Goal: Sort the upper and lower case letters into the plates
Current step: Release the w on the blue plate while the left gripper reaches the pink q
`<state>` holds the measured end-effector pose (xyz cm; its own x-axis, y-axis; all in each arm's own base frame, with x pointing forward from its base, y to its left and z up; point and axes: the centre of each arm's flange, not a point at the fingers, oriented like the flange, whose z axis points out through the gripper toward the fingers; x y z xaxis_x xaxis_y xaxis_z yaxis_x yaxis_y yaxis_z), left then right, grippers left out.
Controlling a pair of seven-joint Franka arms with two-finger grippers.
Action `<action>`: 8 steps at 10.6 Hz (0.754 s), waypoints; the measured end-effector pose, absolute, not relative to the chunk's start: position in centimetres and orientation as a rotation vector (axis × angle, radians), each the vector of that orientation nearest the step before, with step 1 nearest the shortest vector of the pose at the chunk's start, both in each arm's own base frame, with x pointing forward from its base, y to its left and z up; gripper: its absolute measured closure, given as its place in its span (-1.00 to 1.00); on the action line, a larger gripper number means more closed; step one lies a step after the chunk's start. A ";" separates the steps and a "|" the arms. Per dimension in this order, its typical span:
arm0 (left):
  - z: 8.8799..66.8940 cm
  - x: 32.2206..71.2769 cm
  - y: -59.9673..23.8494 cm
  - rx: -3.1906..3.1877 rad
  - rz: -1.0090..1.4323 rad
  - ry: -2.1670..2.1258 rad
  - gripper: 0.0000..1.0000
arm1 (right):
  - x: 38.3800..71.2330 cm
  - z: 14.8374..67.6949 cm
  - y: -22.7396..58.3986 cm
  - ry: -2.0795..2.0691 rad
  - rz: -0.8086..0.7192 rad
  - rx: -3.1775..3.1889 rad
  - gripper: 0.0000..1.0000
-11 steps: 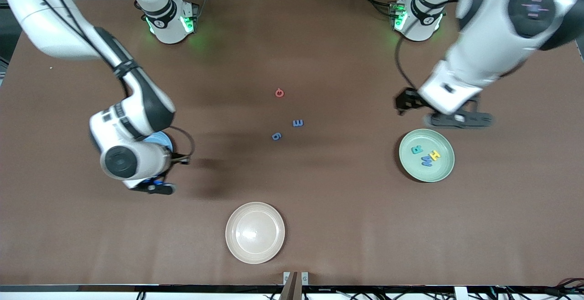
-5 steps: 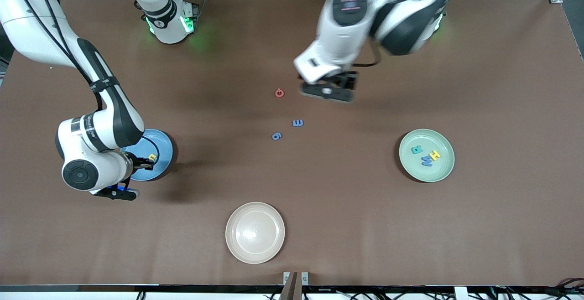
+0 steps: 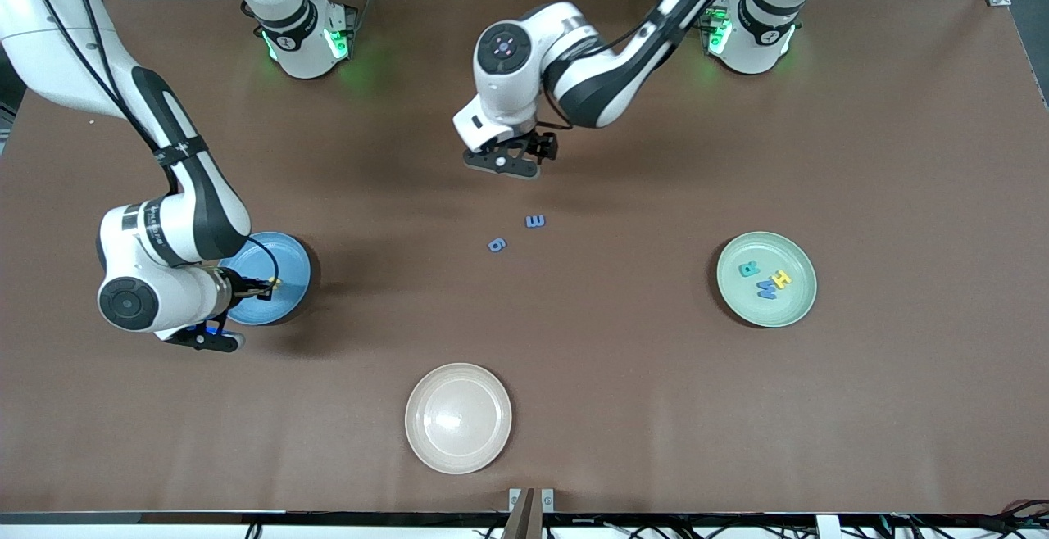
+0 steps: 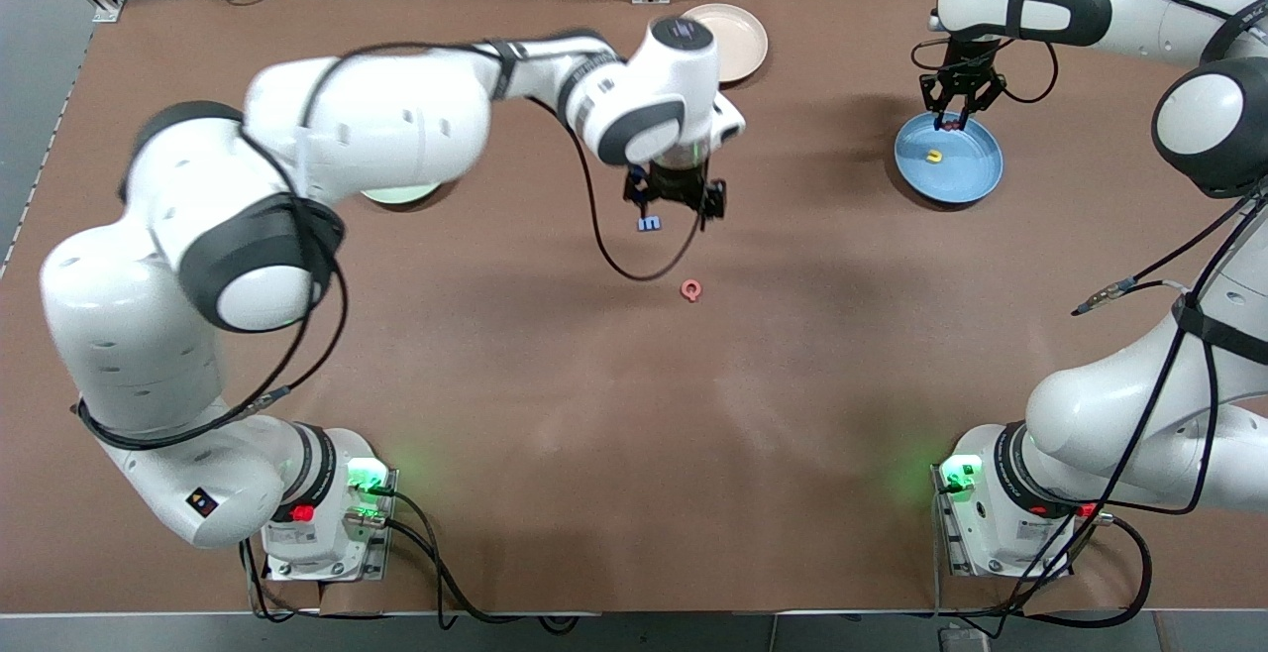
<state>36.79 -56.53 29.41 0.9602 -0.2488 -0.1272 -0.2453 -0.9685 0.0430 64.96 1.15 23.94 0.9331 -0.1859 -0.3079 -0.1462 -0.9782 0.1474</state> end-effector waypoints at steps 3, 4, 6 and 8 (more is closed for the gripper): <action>24.8 35.1 -57.9 3.083 -0.229 -0.421 -1.00 | 64.3 22.9 1.2 -0.255 -0.506 2.968 -0.22; 23.7 34.7 -58.2 3.093 -0.223 -0.422 -1.00 | 64.3 22.9 1.1 -0.261 -0.507 2.970 -0.50; 22.3 34.4 -58.4 3.095 -0.219 -0.424 -1.00 | 64.4 23.3 1.7 -0.285 -0.508 2.999 -0.96; 20.8 33.9 -58.8 3.083 -0.206 -0.431 -1.00 | 64.5 24.5 4.4 -0.315 -0.491 3.029 -1.00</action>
